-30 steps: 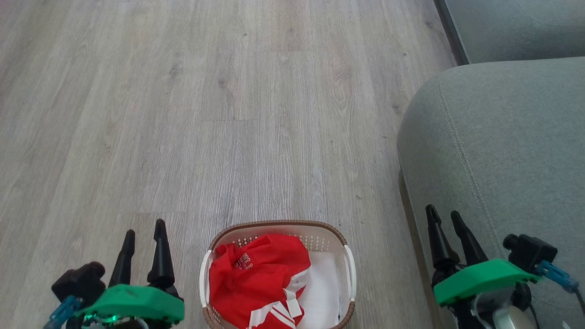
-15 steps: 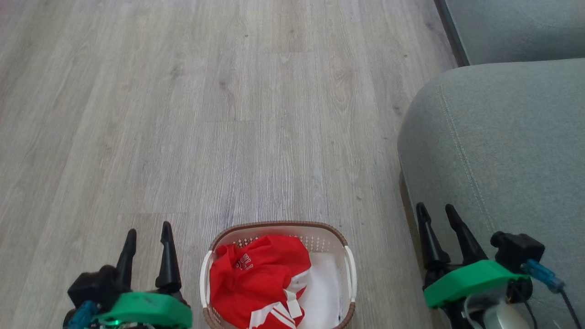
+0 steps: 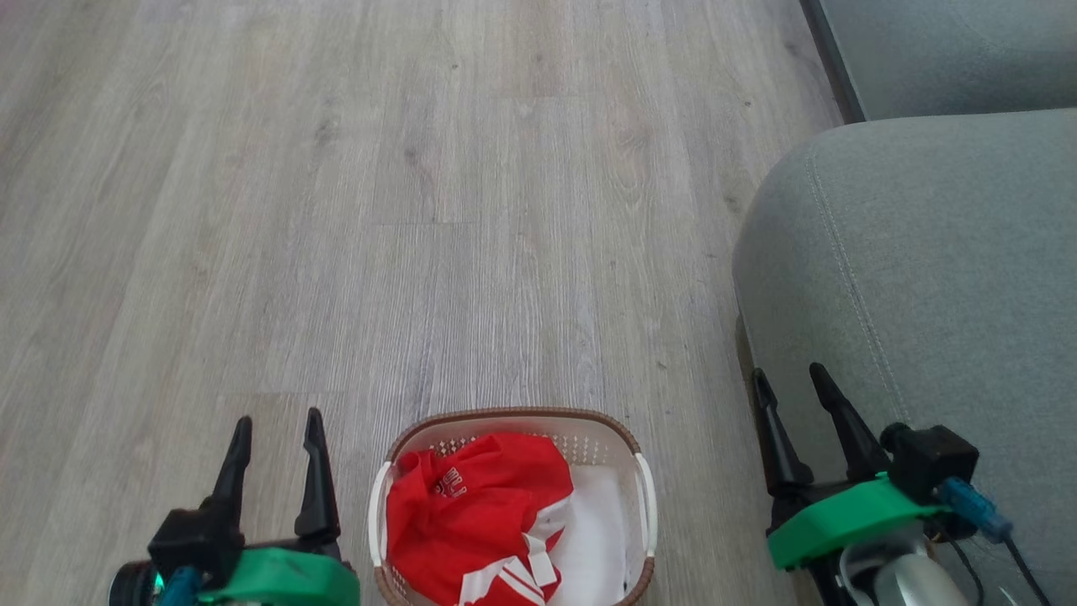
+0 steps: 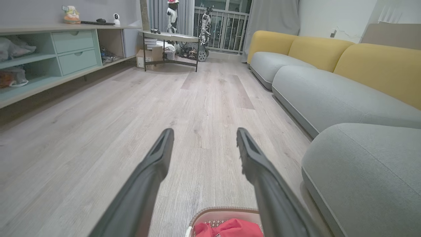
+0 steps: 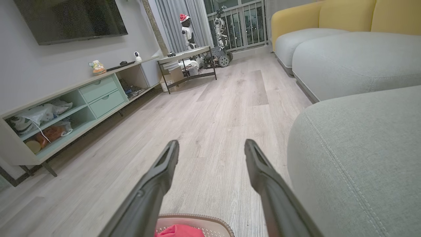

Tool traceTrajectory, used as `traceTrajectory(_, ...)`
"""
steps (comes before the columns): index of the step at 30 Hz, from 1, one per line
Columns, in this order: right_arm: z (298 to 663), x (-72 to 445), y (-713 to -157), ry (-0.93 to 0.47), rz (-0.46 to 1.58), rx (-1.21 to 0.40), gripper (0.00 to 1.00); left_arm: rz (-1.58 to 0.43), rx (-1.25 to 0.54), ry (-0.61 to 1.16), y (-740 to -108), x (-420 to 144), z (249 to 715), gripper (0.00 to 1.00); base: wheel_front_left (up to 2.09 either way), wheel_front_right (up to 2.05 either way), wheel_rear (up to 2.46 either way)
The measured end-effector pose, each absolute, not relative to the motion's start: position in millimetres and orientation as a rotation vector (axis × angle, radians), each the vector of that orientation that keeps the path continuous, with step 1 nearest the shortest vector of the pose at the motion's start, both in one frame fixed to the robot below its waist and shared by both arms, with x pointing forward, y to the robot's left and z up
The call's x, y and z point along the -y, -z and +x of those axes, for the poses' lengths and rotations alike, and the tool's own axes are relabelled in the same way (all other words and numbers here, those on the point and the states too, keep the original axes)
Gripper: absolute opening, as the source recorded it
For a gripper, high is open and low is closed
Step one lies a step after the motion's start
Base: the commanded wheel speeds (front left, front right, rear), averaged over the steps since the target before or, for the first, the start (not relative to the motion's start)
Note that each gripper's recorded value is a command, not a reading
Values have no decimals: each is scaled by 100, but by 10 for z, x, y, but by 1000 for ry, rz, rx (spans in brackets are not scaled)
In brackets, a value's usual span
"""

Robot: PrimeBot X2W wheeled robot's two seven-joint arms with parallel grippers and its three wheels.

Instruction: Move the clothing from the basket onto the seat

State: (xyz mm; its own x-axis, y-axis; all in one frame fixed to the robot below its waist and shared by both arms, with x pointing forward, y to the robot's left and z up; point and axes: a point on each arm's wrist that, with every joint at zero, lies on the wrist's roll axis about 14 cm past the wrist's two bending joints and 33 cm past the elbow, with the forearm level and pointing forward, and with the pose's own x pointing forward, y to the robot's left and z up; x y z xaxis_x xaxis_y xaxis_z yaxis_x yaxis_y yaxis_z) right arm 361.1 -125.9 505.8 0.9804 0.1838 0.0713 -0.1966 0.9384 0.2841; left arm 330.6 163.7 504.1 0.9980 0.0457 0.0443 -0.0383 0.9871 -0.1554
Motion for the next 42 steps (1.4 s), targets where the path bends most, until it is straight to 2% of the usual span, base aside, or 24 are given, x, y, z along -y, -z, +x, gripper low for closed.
traceTrajectory(12,3595,1202,-5152,-226,180,92,100,-67,75,-14,-5067,-1568,3255,100,0,0,0)
traceTrajectory(42,3573,1213,-5076,-220,187,68,100,-104,24,-12,-4909,-1553,3197,100,0,0,0)
